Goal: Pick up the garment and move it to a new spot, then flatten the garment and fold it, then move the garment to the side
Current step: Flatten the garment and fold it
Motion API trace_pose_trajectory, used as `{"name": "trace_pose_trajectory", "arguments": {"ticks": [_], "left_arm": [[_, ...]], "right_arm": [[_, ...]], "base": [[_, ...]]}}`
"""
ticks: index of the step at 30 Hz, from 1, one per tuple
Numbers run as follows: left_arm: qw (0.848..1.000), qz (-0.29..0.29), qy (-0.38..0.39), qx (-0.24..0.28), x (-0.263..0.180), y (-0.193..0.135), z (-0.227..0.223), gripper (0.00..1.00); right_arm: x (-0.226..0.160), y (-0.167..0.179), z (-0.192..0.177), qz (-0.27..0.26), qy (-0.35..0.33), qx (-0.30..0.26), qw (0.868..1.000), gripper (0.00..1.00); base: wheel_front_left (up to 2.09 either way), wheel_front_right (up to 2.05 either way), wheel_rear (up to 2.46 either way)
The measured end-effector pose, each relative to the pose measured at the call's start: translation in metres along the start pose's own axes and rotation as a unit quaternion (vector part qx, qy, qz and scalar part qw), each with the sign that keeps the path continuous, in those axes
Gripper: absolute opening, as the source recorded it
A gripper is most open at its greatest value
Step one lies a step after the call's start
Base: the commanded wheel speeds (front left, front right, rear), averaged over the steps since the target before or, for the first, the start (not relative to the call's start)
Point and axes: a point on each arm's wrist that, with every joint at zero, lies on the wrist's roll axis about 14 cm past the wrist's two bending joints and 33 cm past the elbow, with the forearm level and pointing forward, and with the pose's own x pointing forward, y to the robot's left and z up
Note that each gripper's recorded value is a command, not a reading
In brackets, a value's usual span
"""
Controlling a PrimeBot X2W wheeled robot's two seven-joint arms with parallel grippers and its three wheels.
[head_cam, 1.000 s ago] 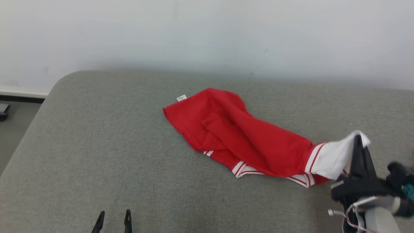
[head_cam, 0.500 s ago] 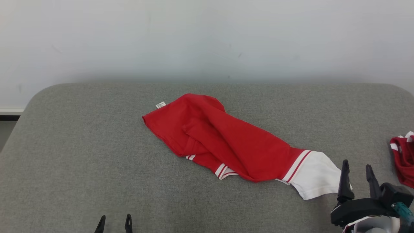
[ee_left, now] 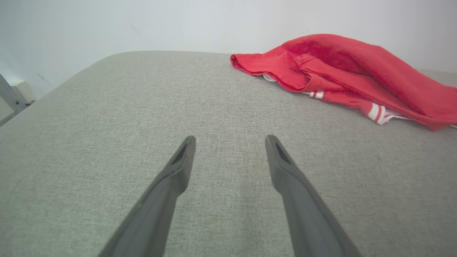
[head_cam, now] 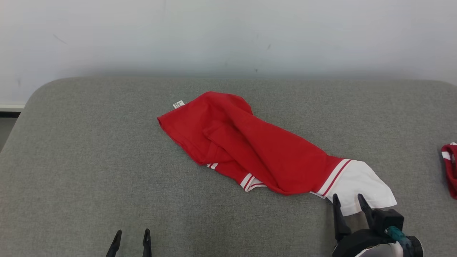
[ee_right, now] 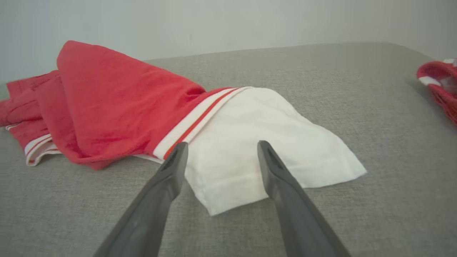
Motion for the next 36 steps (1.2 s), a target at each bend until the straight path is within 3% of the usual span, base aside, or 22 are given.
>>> {"name": "trace_pose_trajectory", "arguments": {"ticks": [13, 26, 31, 32, 36], "left_arm": [[1.0, 0.013, 0.007, -0.005, 0.002, 0.006, -0.004, 1.0], [0.999, 0.026, 0.014, -0.017, 0.004, 0.01, -0.007, 1.0], [0.999, 0.035, 0.018, -0.019, 0.002, 0.013, -0.01, 1.0], [0.999, 0.036, 0.018, -0.02, 0.002, 0.014, -0.01, 1.0], [0.999, 0.042, 0.019, -0.022, 0.001, 0.016, -0.011, 1.0]], "right_arm": [[0.009, 0.038, -0.015, 0.08, 0.027, -0.085, 0.993, 1.0], [0.028, 0.099, -0.005, 0.184, 0.008, -0.145, 0.972, 1.0], [0.032, 0.107, -0.017, 0.205, 0.026, -0.162, 0.965, 1.0], [0.033, 0.108, -0.019, 0.207, 0.031, -0.163, 0.964, 0.96], [0.037, 0.107, -0.023, 0.207, 0.04, -0.164, 0.964, 0.63]], "base": [[0.0, 0.0, 0.0], [0.0, 0.0, 0.0], [0.0, 0.0, 0.0], [0.0, 0.0, 0.0], [0.0, 0.0, 0.0]]}}
